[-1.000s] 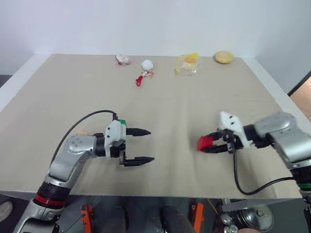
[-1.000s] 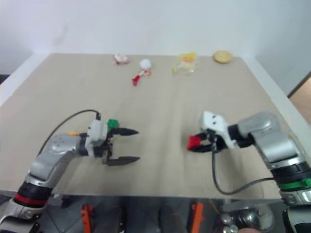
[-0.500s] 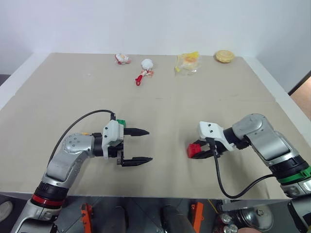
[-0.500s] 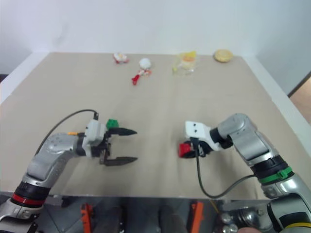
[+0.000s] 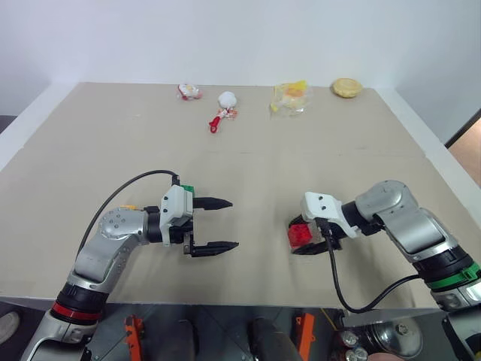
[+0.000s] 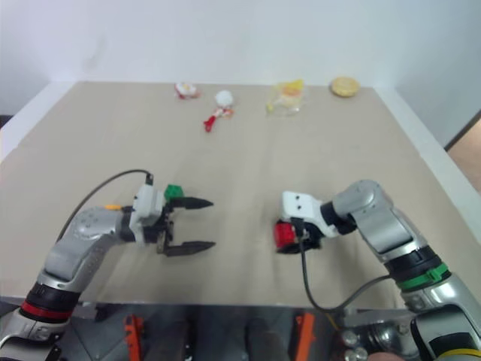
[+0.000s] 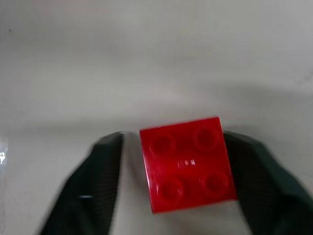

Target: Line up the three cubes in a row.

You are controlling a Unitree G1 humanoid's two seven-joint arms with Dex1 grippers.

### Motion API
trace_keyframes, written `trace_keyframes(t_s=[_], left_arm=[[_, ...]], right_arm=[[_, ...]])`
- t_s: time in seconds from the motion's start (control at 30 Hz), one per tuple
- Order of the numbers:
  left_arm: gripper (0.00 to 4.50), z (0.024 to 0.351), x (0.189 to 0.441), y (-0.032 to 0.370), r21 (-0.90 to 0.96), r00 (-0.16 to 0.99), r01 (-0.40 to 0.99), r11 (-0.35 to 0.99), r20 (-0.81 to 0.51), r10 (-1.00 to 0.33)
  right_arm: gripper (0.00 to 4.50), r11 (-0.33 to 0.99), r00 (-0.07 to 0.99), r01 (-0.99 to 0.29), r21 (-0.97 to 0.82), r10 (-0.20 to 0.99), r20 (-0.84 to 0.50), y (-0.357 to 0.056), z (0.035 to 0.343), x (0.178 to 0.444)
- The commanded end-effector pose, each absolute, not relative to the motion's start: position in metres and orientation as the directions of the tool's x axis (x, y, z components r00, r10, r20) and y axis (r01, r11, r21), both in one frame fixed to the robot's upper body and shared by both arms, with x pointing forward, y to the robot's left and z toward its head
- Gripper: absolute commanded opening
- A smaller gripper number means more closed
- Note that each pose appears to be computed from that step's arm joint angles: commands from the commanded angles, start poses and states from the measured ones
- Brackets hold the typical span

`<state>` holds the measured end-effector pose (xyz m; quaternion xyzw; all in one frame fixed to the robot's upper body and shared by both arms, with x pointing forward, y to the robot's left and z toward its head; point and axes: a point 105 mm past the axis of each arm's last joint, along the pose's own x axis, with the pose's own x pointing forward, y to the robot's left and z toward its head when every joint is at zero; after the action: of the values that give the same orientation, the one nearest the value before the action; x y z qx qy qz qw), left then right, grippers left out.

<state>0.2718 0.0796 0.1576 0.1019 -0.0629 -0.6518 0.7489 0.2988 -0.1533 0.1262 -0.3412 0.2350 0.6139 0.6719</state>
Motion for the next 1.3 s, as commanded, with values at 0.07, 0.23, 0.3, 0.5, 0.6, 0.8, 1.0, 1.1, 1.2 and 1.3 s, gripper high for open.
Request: trace_keyframes(t_s=[0.07,0.23,0.3,0.5,0.6,0.8,1.0,1.1,1.2,1.3], left_arm=[[4.5,0.175,0.275,0.081,0.277,0.181,0.945,0.175,0.004,-0.983],[4.5,0.193,0.303,0.11,0.25,0.362,0.898,0.361,0.044,-0.931],[4.5,0.2,0.322,0.131,0.267,0.507,0.823,0.501,0.053,-0.86],[4.5,0.197,0.338,0.155,0.146,0.789,0.588,0.795,0.112,-0.604],[4.5,0.187,0.336,0.157,0.07,0.874,0.472,0.879,0.096,-0.477],[4.5,0.155,0.326,0.144,0.032,0.947,0.319,0.947,0.03,-0.32],[4.5,0.142,0.33,0.126,0.031,0.957,0.289,0.957,0.015,-0.29],[4.5,0.136,0.338,0.124,0.037,0.967,0.255,0.966,0.002,-0.255],[4.5,0.128,0.345,0.125,0.025,0.972,0.234,0.972,-0.024,-0.234],[4.5,0.125,0.35,0.122,0.021,0.972,0.234,0.972,-0.028,-0.233]], right_arm=[[4.45,0.002,0.147,-0.974,-0.226,0.765,-0.627,-0.143,0.168,0.294],[4.45,0.062,0.163,-0.968,-0.243,0.894,-0.418,-0.128,0.219,0.289],[4.45,0.117,0.211,-0.952,-0.284,0.921,-0.328,-0.12,0.233,0.292],[4.45,0.238,0.31,-0.929,-0.284,0.919,-0.245,-0.106,0.23,0.3],[4.45,0.253,0.321,-0.927,-0.276,0.917,-0.239,-0.102,0.227,0.3],[4.45,0.248,0.312,-0.93,-0.27,0.922,-0.228,-0.092,0.224,0.302],[4.45,0.255,0.316,-0.928,-0.27,0.926,-0.209,-0.087,0.227,0.306],[4.45,0.254,0.313,-0.929,-0.269,0.927,-0.207,-0.085,0.228,0.306],[4.45,0.255,0.313,-0.93,-0.267,0.927,-0.207,-0.085,0.228,0.306],[4.45,0.265,0.322,-0.928,-0.262,0.924,-0.206,-0.086,0.227,0.306]])
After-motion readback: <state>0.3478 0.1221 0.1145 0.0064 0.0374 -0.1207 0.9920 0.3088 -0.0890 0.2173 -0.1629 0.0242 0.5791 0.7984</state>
